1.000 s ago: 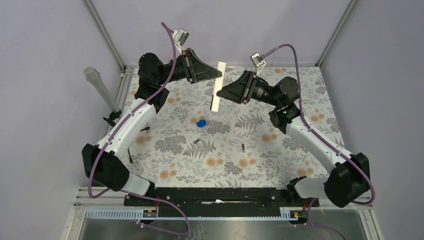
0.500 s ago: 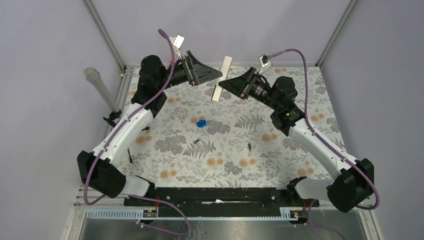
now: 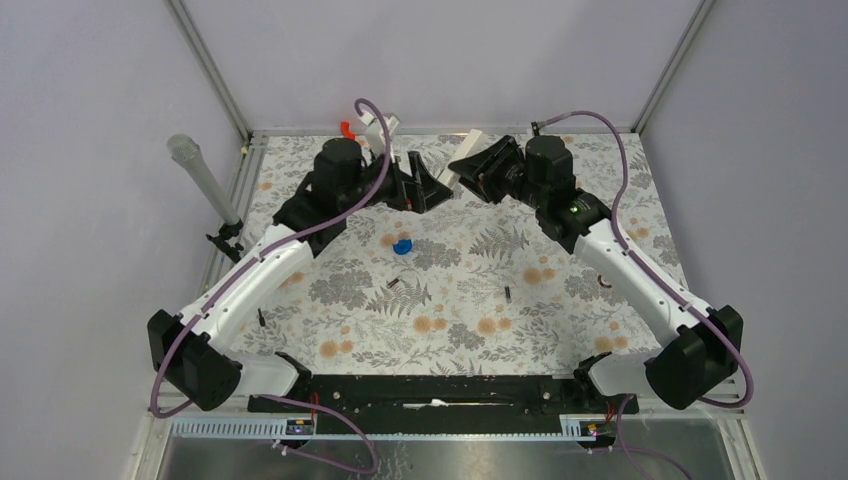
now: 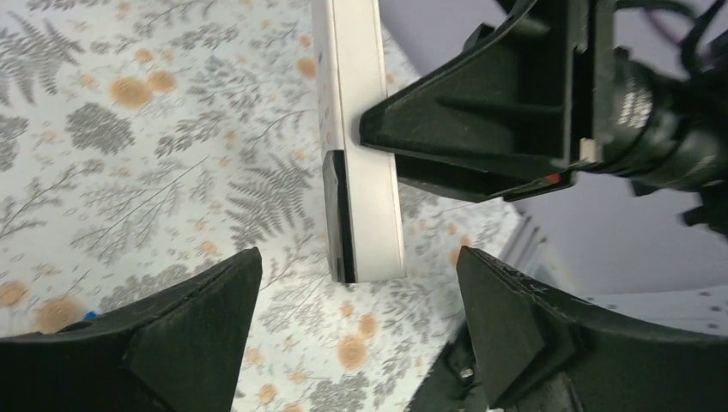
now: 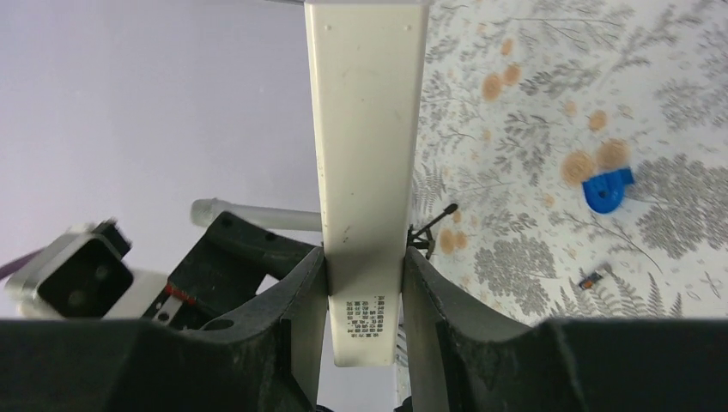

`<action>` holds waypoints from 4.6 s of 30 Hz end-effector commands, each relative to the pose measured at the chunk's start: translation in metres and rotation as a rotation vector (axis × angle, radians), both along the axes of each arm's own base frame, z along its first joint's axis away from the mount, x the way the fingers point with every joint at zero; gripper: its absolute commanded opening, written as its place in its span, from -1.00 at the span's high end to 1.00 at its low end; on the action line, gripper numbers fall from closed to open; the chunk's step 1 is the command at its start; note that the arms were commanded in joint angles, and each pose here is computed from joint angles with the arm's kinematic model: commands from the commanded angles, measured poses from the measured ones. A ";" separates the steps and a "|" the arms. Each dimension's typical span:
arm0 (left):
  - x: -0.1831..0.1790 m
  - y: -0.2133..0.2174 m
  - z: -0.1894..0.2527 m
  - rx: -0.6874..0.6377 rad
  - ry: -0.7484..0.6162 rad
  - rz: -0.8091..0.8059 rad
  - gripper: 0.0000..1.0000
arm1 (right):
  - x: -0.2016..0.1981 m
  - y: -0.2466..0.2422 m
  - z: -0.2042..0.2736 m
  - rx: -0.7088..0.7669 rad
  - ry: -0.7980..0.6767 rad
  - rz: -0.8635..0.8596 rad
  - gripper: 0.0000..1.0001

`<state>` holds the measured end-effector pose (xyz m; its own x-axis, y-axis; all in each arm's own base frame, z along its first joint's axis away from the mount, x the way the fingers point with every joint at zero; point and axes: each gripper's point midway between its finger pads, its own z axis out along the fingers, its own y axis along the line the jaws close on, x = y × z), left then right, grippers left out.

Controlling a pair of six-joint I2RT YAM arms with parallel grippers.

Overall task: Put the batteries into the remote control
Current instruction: Adjust the remote control.

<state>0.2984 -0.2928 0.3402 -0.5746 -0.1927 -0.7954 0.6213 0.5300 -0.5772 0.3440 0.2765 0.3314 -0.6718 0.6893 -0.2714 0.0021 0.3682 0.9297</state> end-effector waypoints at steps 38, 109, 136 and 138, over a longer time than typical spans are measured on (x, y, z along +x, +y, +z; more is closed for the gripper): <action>-0.036 0.012 0.004 0.052 0.081 -0.427 1.00 | -0.030 -0.047 0.044 -0.246 -0.625 0.451 -0.99; -0.095 0.032 0.051 -0.065 -0.058 -0.659 1.00 | -0.093 0.002 0.086 0.061 -0.800 0.847 -0.40; -0.034 0.067 0.113 -0.126 -0.841 -0.017 -0.97 | -0.033 -0.006 0.097 0.335 -0.102 0.374 0.95; -0.032 0.059 0.113 -0.113 -0.835 -0.079 -0.97 | -0.037 -0.006 0.102 0.361 -0.084 0.385 0.95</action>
